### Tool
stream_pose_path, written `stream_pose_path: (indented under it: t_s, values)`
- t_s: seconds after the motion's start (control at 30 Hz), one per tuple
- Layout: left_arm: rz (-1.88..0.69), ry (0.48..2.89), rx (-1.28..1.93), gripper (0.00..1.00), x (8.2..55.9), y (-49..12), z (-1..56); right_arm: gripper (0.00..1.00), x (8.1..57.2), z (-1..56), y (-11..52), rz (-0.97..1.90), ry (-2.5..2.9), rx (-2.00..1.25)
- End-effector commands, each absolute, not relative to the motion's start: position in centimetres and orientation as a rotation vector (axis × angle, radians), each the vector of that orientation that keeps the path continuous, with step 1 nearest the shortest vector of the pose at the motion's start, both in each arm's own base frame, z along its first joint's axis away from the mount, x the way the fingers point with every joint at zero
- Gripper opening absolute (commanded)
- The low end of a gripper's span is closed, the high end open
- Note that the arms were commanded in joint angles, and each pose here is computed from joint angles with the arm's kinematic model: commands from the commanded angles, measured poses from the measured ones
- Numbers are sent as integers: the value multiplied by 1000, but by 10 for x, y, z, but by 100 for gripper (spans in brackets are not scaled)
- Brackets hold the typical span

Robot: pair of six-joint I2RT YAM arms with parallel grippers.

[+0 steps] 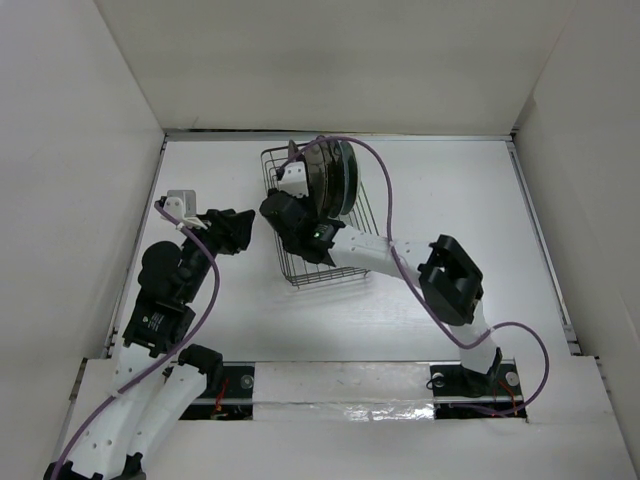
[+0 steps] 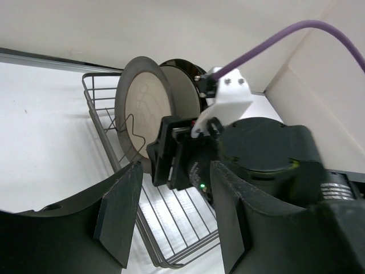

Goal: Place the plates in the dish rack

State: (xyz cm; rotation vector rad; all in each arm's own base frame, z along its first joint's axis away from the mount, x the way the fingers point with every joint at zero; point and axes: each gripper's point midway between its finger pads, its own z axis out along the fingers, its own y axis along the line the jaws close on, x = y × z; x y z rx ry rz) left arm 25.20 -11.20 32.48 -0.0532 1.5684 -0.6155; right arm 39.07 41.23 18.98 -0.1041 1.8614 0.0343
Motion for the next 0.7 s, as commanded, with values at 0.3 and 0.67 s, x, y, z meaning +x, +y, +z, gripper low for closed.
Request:
stream_pose_path:
  t_s: [0.3, 0.67]
  values:
    - [-609, 1505, -89, 48, 259, -107, 344, 99, 351, 336, 361, 369, 1604, 34]
    - [-584, 1486, -104, 50, 263, -100, 346, 51, 308, 335, 225, 275, 1544, 186]
